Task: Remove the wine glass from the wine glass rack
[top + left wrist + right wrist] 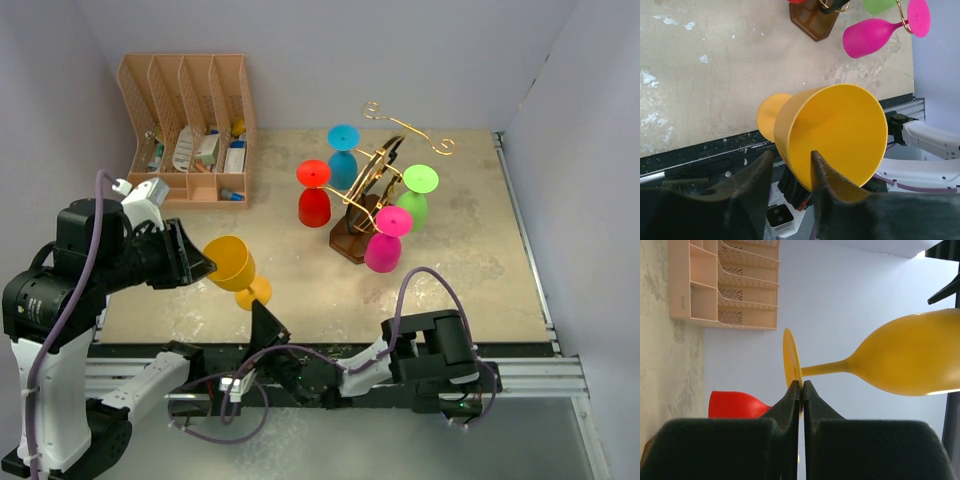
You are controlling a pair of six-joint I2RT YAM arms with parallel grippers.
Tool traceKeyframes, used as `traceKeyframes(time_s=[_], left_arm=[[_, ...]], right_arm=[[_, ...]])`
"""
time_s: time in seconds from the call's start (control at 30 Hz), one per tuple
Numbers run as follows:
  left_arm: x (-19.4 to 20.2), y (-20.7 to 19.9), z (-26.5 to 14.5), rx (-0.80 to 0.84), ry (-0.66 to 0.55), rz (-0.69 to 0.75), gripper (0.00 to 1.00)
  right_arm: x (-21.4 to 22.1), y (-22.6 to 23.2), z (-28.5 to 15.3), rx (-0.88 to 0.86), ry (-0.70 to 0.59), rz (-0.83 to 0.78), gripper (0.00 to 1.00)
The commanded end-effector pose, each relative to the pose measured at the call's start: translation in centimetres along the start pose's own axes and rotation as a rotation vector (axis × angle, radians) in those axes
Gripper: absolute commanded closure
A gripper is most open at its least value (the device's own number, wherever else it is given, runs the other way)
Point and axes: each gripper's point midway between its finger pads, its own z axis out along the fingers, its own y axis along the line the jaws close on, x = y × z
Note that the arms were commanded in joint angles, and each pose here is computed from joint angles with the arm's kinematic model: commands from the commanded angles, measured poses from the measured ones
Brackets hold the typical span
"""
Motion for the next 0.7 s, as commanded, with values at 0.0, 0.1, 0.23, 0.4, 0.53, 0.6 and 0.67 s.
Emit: traceKeyframes(time_s=[0.0,0.1,0.23,0.4,0.53,0.6,0.67], left_arm=[[-1.1,0.3,0.4,-0.015,-0.030,0.056,0.68],[-1.2,0.7,0.6,-0.040,-0.028,0.060,0.86],[-1.5,1.3,0.8,-0.070,-0.039,0.058,1.00],[-2.3,1.5,1.3,-0.084,-0.068,0.049,1.00],[-3.5,1.5,1.9,-0.092,-0.100,0.049,1.00],[-4.1,1.3,2.2,-0.088,-0.110,0.047,1.00],[-4.7,1.1,2.3,-0.083,-0.124,0.046,1.00]], right_arm=[[2.7,-3.4,-0.5,0.157,0.091,0.238,1.00],[2.8,-3.2,-0.5,0.151,0.095,0.235,1.00],[3.1,-3.2,-0.6,0.148,0.110,0.241,0.98],[3.7,-3.6,-0.8,0.146,0.130,0.260,0.78],[4.0,-4.0,-1.2,0.145,0.129,0.276,0.67],[3.8,-4.2,-1.5,0.141,0.118,0.283,0.66],[3.7,-4.4,-1.8,0.135,0.109,0.289,0.66]])
